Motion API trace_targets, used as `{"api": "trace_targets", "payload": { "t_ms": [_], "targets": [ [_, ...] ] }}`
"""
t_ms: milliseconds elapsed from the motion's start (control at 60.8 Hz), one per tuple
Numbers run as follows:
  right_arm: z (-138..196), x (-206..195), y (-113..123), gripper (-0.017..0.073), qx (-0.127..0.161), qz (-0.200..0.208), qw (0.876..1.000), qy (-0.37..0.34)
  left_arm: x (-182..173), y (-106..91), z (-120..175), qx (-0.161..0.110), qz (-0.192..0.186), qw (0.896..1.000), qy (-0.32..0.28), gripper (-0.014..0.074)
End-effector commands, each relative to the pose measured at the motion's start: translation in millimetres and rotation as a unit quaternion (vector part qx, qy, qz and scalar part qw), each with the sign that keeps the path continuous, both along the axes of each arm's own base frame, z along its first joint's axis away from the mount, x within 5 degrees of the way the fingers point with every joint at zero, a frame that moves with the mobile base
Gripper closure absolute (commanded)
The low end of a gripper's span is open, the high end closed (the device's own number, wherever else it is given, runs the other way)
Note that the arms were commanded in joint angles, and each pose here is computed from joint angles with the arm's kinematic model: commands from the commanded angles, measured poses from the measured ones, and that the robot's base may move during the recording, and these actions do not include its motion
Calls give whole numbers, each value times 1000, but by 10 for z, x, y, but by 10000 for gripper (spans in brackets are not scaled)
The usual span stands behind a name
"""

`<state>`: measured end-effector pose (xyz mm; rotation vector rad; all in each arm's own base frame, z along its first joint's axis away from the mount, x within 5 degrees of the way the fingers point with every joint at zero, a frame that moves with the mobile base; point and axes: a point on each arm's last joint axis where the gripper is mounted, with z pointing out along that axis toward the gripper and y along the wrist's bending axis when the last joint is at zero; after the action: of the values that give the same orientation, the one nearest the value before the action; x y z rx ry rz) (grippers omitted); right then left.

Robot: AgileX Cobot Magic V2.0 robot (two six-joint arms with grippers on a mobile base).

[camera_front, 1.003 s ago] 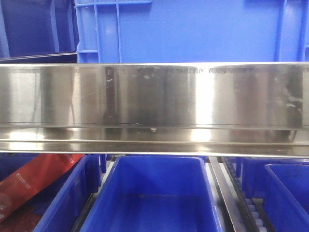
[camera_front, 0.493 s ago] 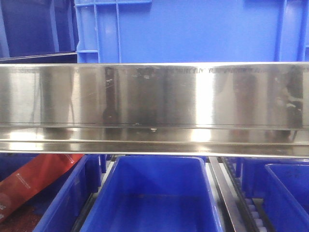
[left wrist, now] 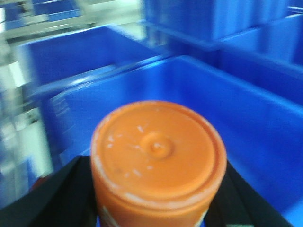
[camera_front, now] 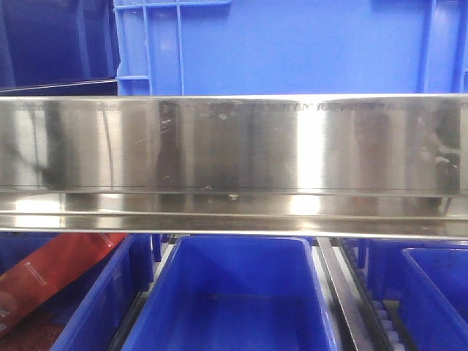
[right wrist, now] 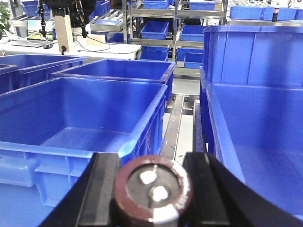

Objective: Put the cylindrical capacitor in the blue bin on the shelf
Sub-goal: 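Open the left gripper to drop the orange cylinder into a blue bin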

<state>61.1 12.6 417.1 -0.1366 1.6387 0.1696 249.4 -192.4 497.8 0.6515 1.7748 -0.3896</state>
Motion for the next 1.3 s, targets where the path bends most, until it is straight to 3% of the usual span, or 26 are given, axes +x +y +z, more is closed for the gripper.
{"api": "trace_targets", "payload": {
  "t_ms": [0,115,263,345,444,592,707,970,1036,1151,1282],
  "targets": [
    [59,-14,-2,721,4,1,1000,-22,163,-296,-54,4,-20,1000,5,705],
    [59,-14,-1,721,4,1,1000,-22,411,-607,-266,22,-30,999,26,705],
    [56,-14,1,721,6,2,1000,-20,662,-834,-590,47,-31,997,62,699],
    [50,-15,3,721,7,3,1000,-16,753,-913,-765,61,-30,994,79,629],
    [44,-16,7,721,9,5,1000,-13,809,-964,-914,78,-30,991,101,470],
    [34,-17,9,721,10,6,1000,-7,817,-976,-956,82,-31,990,111,132],
    [34,-17,9,721,10,6,1000,-7,799,-961,-921,80,-31,990,108,-27],
    [33,-17,10,721,10,6,1000,-6,569,-756,-582,71,-30,992,98,57],
    [33,-17,10,721,10,6,1000,-6,465,-643,-467,75,-27,991,104,145],
    [33,-17,10,721,10,6,1000,-6,276,-404,-278,85,-18,989,120,389],
    [14,-18,10,721,8,7,1000,4,76,-131,-71,78,-6,990,116,592]
  ]
}}
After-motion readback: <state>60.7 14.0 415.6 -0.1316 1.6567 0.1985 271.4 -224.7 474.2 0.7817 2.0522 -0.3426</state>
